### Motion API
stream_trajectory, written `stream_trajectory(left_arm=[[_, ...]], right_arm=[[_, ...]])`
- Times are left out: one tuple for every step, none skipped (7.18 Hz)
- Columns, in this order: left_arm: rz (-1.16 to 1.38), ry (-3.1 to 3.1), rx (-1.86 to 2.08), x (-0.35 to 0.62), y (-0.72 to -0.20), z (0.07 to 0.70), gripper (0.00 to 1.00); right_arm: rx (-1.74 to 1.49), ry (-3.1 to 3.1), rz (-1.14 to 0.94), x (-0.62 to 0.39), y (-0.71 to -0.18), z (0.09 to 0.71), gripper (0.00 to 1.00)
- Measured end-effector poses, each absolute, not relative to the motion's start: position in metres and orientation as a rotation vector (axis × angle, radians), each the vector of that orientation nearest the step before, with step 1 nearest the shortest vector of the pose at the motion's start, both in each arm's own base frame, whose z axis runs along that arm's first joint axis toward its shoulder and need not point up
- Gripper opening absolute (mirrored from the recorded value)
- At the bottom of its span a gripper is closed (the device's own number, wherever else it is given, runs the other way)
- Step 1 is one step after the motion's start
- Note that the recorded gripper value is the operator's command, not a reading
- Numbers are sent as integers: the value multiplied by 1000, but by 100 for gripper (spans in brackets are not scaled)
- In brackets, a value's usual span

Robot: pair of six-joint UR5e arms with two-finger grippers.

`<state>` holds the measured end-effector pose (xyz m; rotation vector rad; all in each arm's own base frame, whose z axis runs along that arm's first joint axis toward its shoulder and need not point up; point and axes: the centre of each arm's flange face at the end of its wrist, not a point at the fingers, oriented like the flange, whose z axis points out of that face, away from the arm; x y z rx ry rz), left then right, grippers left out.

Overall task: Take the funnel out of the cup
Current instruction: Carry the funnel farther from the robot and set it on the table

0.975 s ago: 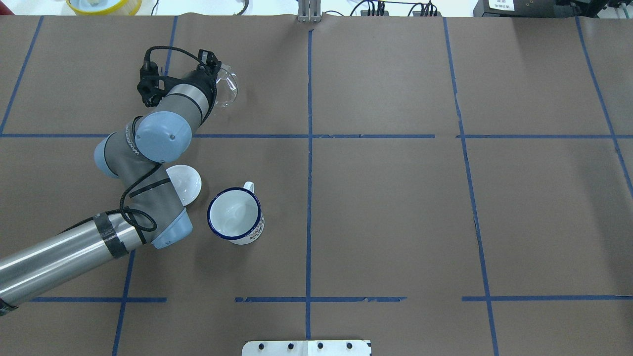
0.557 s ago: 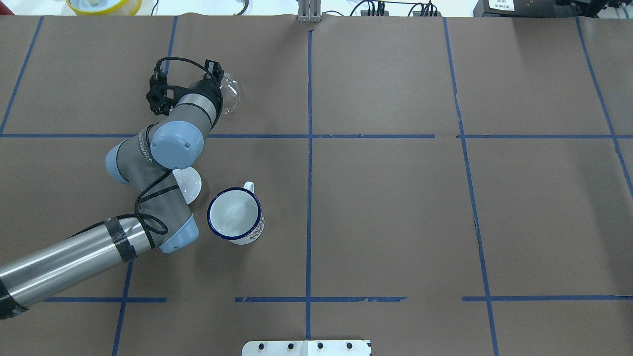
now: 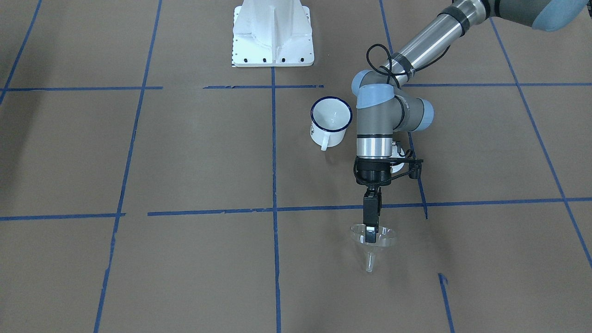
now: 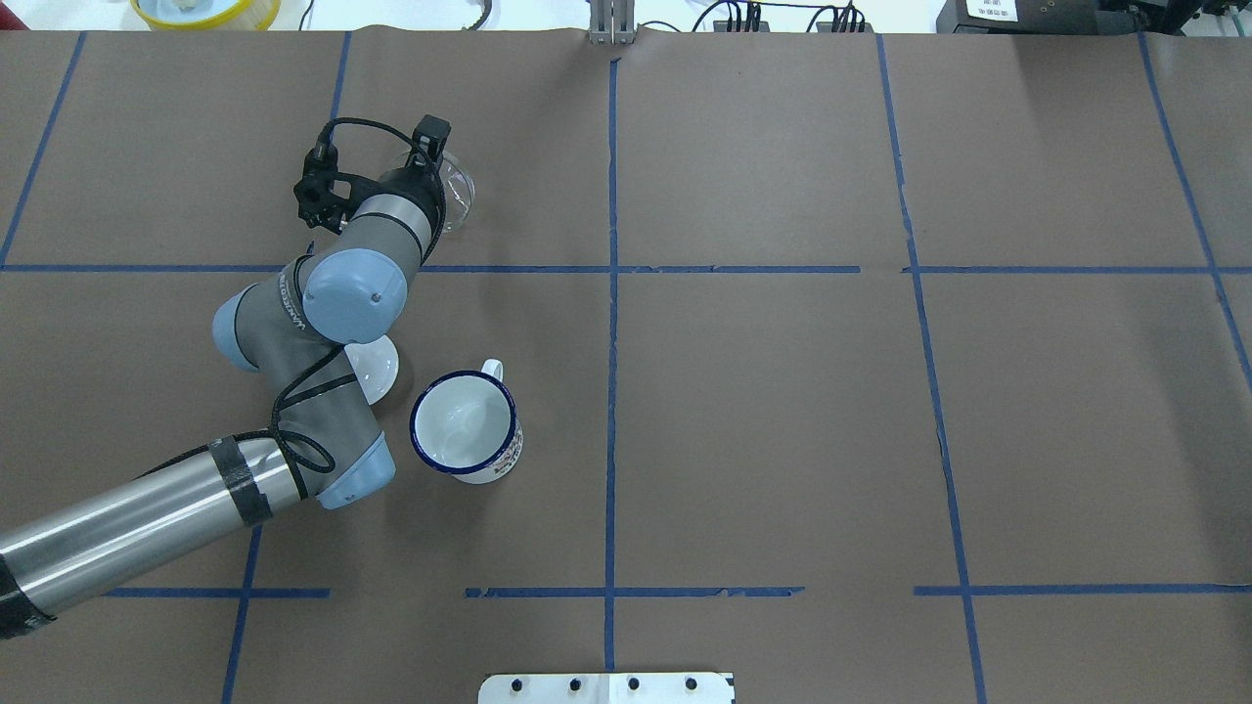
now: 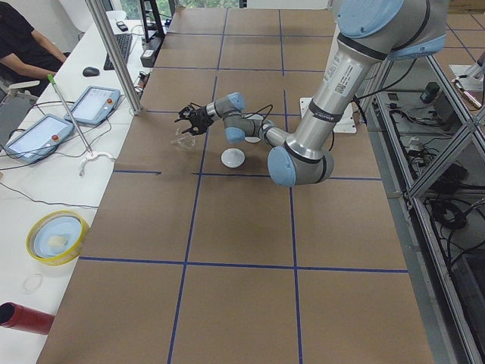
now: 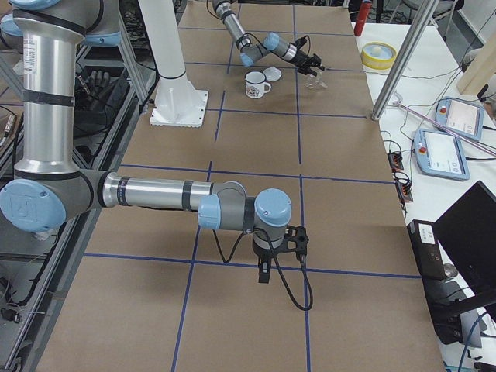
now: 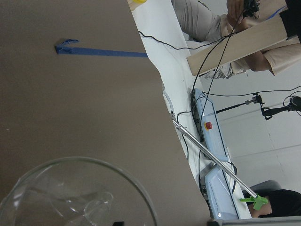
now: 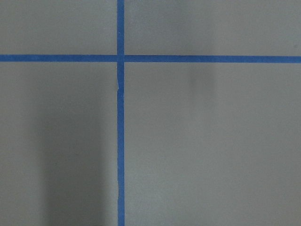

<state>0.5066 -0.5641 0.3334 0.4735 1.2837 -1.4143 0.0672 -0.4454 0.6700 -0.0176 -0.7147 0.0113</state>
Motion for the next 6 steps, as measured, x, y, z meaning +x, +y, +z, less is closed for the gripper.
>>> stream_trajectory(left_arm=[[-1359, 1271, 501, 505, -560, 329, 100], [-1266, 1257, 549, 497, -554, 319, 100], [-1174, 1239, 564, 487, -545, 315, 100], [-1063, 1210, 527, 475, -531, 313, 100], [-945, 1169, 485, 462, -516, 309, 100], [-822, 1119, 452, 445, -503, 301, 100]], right_arm=[[-18, -715, 11, 67, -445, 670, 100], [-18, -715, 11, 67, -445, 670, 100], [-18, -715, 11, 67, -445, 670, 100], [-18, -715, 11, 67, -445, 670, 100], [-18, -715, 11, 67, -445, 670, 100], [-18, -715, 11, 67, -445, 670, 100]])
